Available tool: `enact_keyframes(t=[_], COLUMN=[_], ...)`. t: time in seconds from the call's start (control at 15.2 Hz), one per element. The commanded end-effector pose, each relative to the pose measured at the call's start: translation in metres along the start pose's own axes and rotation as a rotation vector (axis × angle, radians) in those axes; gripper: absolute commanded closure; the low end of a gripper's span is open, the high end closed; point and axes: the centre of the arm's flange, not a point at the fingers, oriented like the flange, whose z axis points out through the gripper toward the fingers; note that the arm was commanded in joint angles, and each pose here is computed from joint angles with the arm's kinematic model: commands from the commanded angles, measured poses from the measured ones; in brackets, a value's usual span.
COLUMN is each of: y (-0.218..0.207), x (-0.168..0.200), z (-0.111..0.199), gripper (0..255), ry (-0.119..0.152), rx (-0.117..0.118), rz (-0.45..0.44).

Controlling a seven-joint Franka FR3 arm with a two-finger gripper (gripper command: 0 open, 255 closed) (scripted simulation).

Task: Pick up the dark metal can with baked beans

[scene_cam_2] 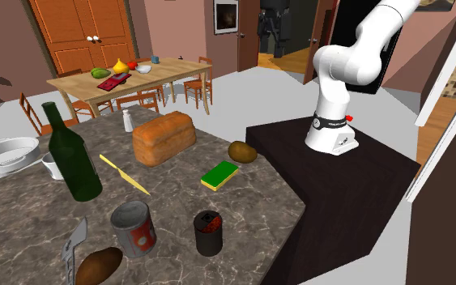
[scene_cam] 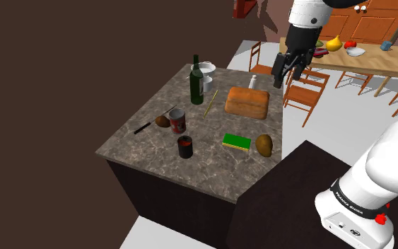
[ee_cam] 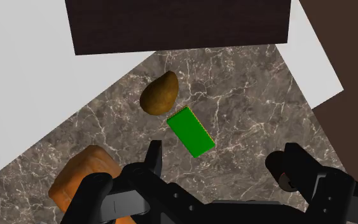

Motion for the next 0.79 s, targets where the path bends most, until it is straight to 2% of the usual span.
enact_keyframes(t=[0.0, 0.73], y=[0.000, -0.079], x=[0.000, 0.080], z=[0.000, 0.093], gripper=[0, 0], ry=[0.000, -0.004], rx=[0.000, -0.002], rz=[0.000, 0.046])
